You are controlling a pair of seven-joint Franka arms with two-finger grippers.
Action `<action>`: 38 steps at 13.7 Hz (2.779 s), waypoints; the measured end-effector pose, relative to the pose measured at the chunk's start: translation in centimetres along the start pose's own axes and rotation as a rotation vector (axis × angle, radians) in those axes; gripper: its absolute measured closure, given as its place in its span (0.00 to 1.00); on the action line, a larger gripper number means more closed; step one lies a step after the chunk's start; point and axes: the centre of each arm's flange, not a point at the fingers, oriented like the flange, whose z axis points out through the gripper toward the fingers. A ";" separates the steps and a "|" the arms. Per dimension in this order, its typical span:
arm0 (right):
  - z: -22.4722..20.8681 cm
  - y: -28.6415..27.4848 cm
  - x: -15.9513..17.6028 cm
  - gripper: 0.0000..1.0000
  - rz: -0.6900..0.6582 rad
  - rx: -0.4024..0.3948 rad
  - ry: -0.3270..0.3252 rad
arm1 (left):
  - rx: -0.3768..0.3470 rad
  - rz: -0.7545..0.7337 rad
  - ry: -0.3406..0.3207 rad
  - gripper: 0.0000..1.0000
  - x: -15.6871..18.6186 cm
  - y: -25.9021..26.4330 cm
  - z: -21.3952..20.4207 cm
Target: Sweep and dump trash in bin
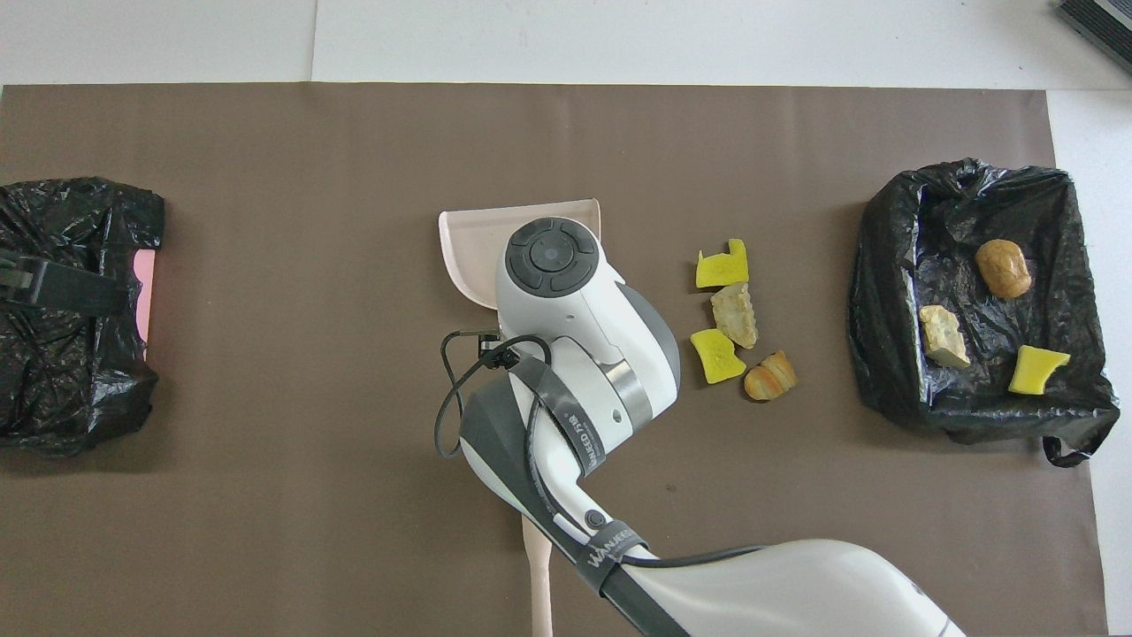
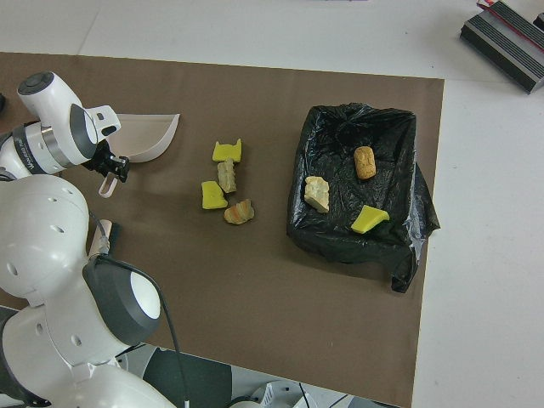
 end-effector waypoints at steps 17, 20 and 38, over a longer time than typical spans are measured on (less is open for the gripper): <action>9.4 0.2 -26.2 0.00 -0.087 0.043 -0.054 | -0.036 0.168 0.024 0.00 5.3 11.9 6.4; 9.6 0.1 -26.3 0.03 -0.089 0.041 -0.055 | -0.044 0.191 0.037 0.00 7.3 15.5 11.2; 2.6 7.7 -20.2 0.74 -0.051 0.035 -0.073 | -0.031 0.100 0.018 0.00 4.9 29.5 32.2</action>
